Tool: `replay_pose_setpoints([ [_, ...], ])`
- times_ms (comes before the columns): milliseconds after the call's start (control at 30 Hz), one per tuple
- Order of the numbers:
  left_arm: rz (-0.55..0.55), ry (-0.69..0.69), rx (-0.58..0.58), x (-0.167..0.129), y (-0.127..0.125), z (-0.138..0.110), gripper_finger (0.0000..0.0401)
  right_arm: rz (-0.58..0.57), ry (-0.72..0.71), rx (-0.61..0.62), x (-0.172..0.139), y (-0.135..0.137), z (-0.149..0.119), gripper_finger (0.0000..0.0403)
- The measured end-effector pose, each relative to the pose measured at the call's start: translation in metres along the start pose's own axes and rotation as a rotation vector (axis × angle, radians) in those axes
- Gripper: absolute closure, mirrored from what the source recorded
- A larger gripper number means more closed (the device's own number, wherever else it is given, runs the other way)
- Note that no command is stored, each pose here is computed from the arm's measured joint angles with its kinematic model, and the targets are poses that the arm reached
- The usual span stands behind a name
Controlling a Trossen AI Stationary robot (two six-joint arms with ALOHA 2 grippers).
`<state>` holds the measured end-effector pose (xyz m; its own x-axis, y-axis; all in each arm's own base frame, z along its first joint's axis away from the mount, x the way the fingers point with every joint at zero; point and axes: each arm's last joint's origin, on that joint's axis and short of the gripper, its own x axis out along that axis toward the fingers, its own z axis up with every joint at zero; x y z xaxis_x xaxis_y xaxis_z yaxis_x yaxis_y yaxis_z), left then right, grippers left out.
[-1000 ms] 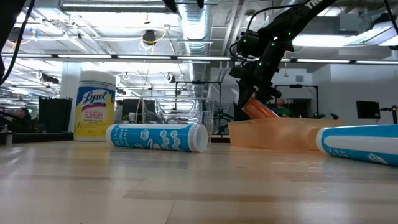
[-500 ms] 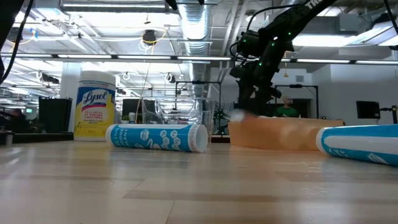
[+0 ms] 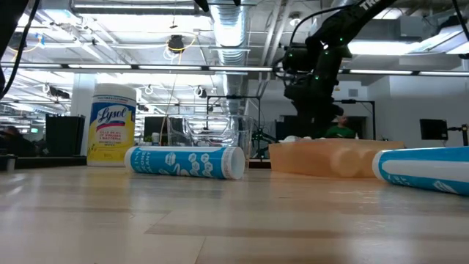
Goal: Pick & place silicon tubes, Sealant and Lysol wipes
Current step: Adjust the orange bin
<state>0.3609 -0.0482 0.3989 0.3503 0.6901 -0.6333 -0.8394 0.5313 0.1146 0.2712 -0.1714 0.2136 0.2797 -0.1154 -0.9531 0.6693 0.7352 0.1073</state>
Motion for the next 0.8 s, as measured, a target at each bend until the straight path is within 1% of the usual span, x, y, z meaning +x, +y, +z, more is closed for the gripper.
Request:
replay_pose_setpoints([
  [133,0.000,0.000,0.000,0.000,0.000,0.000,0.0052,-0.006,0.087,-0.117,-0.004,0.006,-0.011,0.0147],
  [233,0.000,0.000,0.000,0.000,0.000,0.000,0.0052,-0.001,0.113,-0.200,-0.010,0.013,-0.018,0.0147],
  [300,0.000,0.000,0.000,0.000,0.000,0.000,0.0052,0.007,0.093,-0.239,-0.018,0.018,-0.021,0.0147],
  [433,0.000,0.000,-0.001,0.000,0.000,0.000,0.0052,0.018,0.020,-0.259,-0.041,0.023,-0.026,0.0147],
  [500,0.000,0.000,0.000,0.000,0.000,0.000,0.0052,0.000,0.000,-0.263,-0.053,0.022,-0.031,0.0147],
  [667,0.000,0.000,0.000,0.000,0.000,0.000,0.0052,-0.091,0.054,-0.254,-0.078,0.014,-0.051,0.0147],
  [800,0.000,0.001,0.000,0.000,0.000,0.000,0.0052,-0.110,0.088,-0.224,-0.095,0.012,-0.066,0.0148],
])
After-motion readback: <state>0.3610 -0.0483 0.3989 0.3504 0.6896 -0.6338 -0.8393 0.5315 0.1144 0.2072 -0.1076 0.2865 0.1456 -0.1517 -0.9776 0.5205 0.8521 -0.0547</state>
